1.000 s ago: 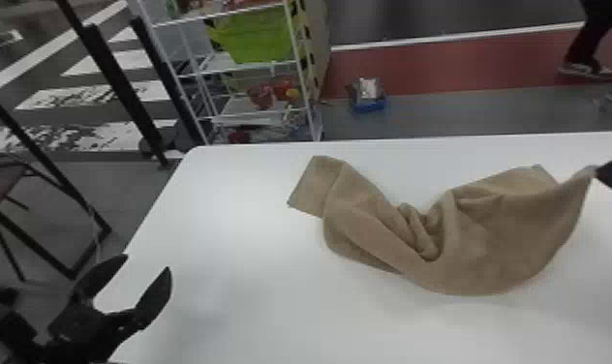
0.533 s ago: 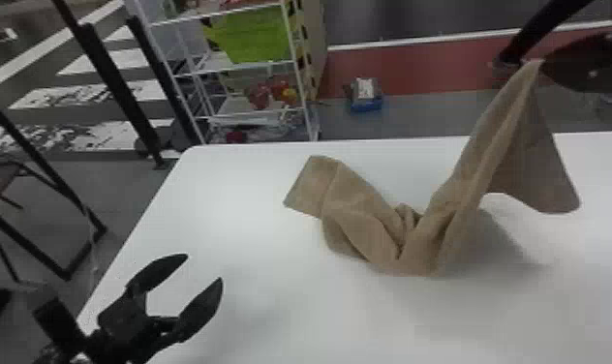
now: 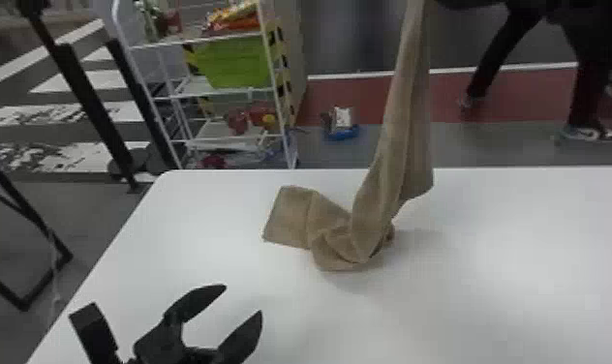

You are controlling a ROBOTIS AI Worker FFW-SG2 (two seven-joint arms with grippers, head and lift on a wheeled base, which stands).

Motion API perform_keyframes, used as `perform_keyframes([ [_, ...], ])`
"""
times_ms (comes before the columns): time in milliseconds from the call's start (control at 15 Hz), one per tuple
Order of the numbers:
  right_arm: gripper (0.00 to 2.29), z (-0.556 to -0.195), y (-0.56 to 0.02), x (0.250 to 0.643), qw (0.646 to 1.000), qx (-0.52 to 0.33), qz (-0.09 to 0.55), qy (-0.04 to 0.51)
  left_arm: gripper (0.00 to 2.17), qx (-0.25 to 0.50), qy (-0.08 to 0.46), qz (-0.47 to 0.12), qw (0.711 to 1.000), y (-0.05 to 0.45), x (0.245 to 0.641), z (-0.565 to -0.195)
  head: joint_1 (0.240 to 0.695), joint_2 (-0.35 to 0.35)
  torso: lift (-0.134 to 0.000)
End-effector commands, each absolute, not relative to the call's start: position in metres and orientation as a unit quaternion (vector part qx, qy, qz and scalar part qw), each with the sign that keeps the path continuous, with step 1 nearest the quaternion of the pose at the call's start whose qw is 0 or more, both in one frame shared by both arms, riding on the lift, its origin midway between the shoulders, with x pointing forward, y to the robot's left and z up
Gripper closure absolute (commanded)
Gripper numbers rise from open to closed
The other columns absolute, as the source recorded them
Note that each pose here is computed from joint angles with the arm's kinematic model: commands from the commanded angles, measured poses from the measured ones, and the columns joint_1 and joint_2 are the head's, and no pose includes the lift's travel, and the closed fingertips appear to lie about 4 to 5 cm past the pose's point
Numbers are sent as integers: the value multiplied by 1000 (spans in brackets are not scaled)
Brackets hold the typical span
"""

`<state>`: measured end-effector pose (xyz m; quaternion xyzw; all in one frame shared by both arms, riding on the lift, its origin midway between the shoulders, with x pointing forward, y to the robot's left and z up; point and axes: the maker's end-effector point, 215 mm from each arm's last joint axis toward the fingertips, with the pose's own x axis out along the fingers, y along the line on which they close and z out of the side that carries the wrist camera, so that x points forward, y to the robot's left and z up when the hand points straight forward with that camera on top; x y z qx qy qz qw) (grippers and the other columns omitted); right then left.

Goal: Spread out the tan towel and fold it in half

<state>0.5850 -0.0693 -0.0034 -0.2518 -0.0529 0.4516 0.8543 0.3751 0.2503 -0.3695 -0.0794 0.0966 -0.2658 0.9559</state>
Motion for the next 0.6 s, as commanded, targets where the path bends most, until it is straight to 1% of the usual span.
perform_keyframes([
  [0, 1504, 22, -51, 589, 855, -244, 453, -66, 63, -85, 86, -266, 956, 221, 385, -362, 587, 208, -134],
  [133, 1504, 47, -37, 593, 860, -243, 443, -77, 49, -76, 77, -263, 959, 197, 404, -355, 561, 202, -134],
  [267, 1504, 82, -21, 599, 868, -240, 424, -94, 43, -66, 72, -276, 956, 167, 420, -351, 531, 189, -134],
  [333, 1504, 92, -23, 604, 872, -243, 413, -95, 43, -60, 69, -280, 956, 153, 427, -348, 499, 172, -134],
  [400, 1507, 104, -24, 610, 875, -253, 400, -98, 43, -53, 69, -279, 956, 139, 436, -349, 482, 164, -134],
  [467, 1504, 112, -26, 615, 880, -263, 383, -101, 46, -49, 70, -269, 959, 130, 446, -351, 469, 154, -134],
  [533, 1504, 119, -28, 617, 883, -268, 370, -104, 46, -44, 69, -256, 963, 127, 454, -351, 445, 132, -134],
])
